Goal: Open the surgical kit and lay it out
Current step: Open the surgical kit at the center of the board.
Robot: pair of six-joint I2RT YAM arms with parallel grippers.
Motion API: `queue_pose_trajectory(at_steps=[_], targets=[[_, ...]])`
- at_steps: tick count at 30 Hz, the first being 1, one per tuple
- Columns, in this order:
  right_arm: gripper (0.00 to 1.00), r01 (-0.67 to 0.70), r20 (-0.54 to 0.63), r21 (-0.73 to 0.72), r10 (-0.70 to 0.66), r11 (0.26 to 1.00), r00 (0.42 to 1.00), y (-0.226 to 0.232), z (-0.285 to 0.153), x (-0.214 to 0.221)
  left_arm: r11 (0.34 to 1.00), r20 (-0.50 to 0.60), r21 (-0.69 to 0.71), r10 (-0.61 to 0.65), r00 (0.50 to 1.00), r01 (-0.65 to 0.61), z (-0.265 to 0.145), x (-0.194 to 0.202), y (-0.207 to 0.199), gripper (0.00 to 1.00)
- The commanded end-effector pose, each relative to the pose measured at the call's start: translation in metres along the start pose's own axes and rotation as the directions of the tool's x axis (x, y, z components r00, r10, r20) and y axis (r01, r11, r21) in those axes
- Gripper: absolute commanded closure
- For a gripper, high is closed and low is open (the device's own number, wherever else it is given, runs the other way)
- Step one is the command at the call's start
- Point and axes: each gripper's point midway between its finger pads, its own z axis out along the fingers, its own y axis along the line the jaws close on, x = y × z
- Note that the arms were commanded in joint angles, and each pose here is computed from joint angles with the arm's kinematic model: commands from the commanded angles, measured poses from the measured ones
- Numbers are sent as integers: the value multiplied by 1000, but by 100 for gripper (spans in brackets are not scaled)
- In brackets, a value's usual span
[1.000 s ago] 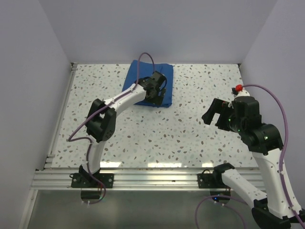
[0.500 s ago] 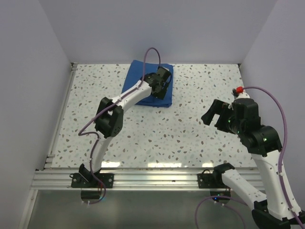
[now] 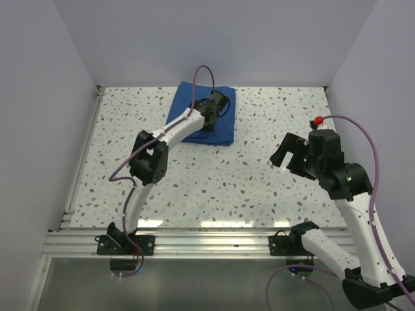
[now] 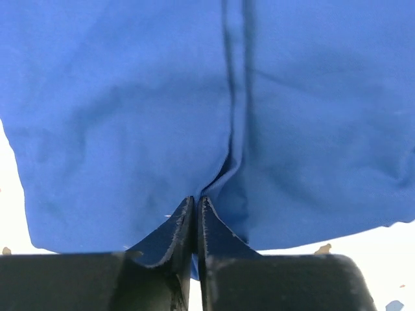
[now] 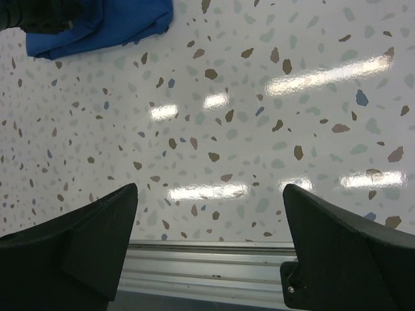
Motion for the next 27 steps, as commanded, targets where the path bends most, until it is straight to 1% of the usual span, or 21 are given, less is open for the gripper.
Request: queue_pose_trajectory(at_steps=[1,2,5,6,7,9,10,11,13,14,15,16,17,18,20,22,23,24,25,26,27], targets=[[2,-11,38,-17,12,1000,999,7,6,-11,997,56,-4,-72,996,72,-17,-28,29,93],[2,-11,41,-17,11,1000,999,8,7,-13,997,46,1,-81,996,81,-14,-26,33,100],[2,-1,31,-13,2,1000,1000,9,13,-13,994,40,39,-102,994,101,-14,-27,35,100],[2,1,22,-20,-1,1000,1000,12,20,-13,982,78,118,-160,984,150,-27,-48,42,100],[2,1,22,-20,-1,1000,1000,12,20,-13,979,90,122,-173,981,161,-32,-53,44,100],[2,3,8,-27,-2,1000,1000,16,29,-14,958,126,154,-263,957,243,-43,-74,79,100],[2,8,-1,-35,-8,999,1000,19,32,-14,941,175,161,-325,929,299,-61,-89,104,100],[2,13,-9,-36,-13,999,1000,20,36,-14,917,191,133,-397,898,377,-60,-91,152,100],[2,47,-27,-56,-48,997,998,29,47,-19,863,211,95,-504,837,496,-70,-85,213,100],[2,64,-10,-67,-64,996,998,35,48,-28,810,214,24,-576,789,586,-63,-66,272,100],[2,74,-30,-82,-77,994,997,43,60,-31,779,186,-19,-614,767,627,-55,-43,296,100],[2,99,-30,-92,-103,991,994,47,65,-36,726,187,-38,-670,719,687,-55,-29,321,100],[2,110,-9,-114,-112,987,994,58,65,-48,659,158,-37,-738,655,751,-49,-3,358,74],[2,120,-11,-116,-122,986,992,63,73,-53,624,103,-40,-774,624,781,-38,22,362,51],[2,138,-47,-103,-143,985,989,73,98,-57,570,86,-31,-817,570,821,-31,43,376,1],[2,158,-28,-129,-163,979,986,96,107,-70,568,51,-32,-821,569,822,-25,57,364,1],[3,170,-80,-108,-179,979,981,102,134,-62,575,41,-26,-817,575,818,-24,58,356,1],[3,200,-56,-142,-210,970,976,127,132,-69,578,17,-37,-815,579,815,-20,67,348,1],[3,229,-76,-149,-242,962,967,139,143,-65,584,24,-39,-810,586,810,-24,67,345,1],[4,256,-130,-121,-270,959,954,145,171,-51,593,18,-42,-804,594,804,-25,69,339,0],[4,290,-114,-157,-309,944,944,176,170,-54,597,11,-38,-801,598,801,-26,71,334,1]])
